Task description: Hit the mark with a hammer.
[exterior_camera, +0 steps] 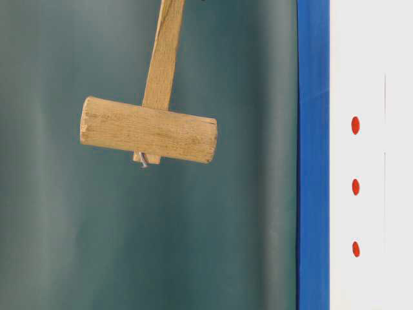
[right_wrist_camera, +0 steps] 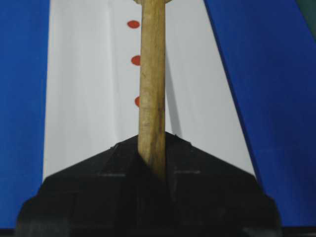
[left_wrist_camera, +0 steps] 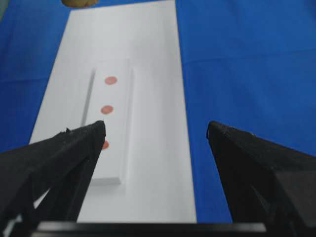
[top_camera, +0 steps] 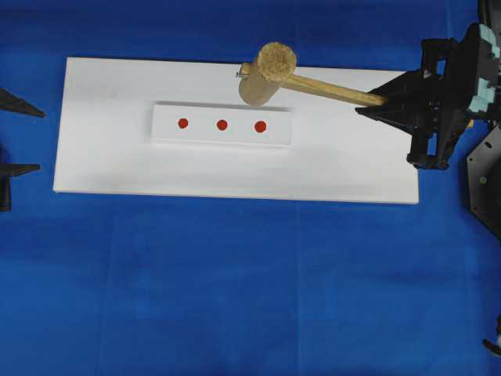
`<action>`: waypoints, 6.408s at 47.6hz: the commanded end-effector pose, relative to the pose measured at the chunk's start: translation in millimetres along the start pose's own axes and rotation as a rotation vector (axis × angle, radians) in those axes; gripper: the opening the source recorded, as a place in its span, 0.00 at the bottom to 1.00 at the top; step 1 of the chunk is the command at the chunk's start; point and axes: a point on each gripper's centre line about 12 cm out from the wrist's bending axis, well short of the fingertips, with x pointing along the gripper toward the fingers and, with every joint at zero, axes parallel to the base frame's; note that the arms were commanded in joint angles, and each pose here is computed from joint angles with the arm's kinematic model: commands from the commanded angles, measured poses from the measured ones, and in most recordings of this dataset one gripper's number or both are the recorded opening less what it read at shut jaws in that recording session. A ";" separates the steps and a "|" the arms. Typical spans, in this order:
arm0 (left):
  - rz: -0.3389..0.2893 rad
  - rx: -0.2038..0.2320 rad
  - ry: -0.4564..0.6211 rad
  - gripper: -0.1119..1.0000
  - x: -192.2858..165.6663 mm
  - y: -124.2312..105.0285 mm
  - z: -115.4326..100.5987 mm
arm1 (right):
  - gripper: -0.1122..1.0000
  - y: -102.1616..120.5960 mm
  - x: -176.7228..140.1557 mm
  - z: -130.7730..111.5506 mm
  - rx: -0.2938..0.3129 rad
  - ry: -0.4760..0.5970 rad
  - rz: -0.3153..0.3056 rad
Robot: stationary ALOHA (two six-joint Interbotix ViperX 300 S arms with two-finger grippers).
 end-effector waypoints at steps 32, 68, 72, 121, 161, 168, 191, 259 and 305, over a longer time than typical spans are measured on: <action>0.001 -0.002 -0.011 0.84 1.6 0.5 4.4 | 0.10 -3.5 52.1 -73.4 0.053 0.338 -0.026; 0.006 -0.002 -0.024 0.84 1.7 1.2 5.5 | 0.10 6.7 19.3 7.4 -0.008 0.042 0.020; 0.008 -0.003 -0.025 0.84 1.9 1.5 5.7 | 0.10 12.2 28.9 12.6 -0.018 0.046 0.035; 0.049 -0.010 -0.124 0.86 29.5 5.8 0.1 | 0.10 43.1 108.3 50.1 -0.075 0.085 0.094; 0.082 -0.061 -0.041 0.94 155.9 24.9 17.8 | 0.10 44.2 107.7 49.4 -0.083 0.088 0.098; 0.099 -0.097 -0.011 0.94 164.0 31.9 15.5 | 0.10 44.2 107.7 49.4 -0.083 0.088 0.098; 0.104 -0.150 0.016 0.65 167.3 34.2 12.5 | 0.10 44.7 107.7 49.4 -0.091 0.088 0.099; 0.098 -0.219 0.046 0.55 169.3 33.2 15.0 | 0.91 46.1 95.4 61.2 -0.074 0.024 0.101; 0.183 -1.365 0.027 0.55 157.3 43.6 14.8 | 0.91 47.9 99.3 59.7 -0.082 0.030 0.104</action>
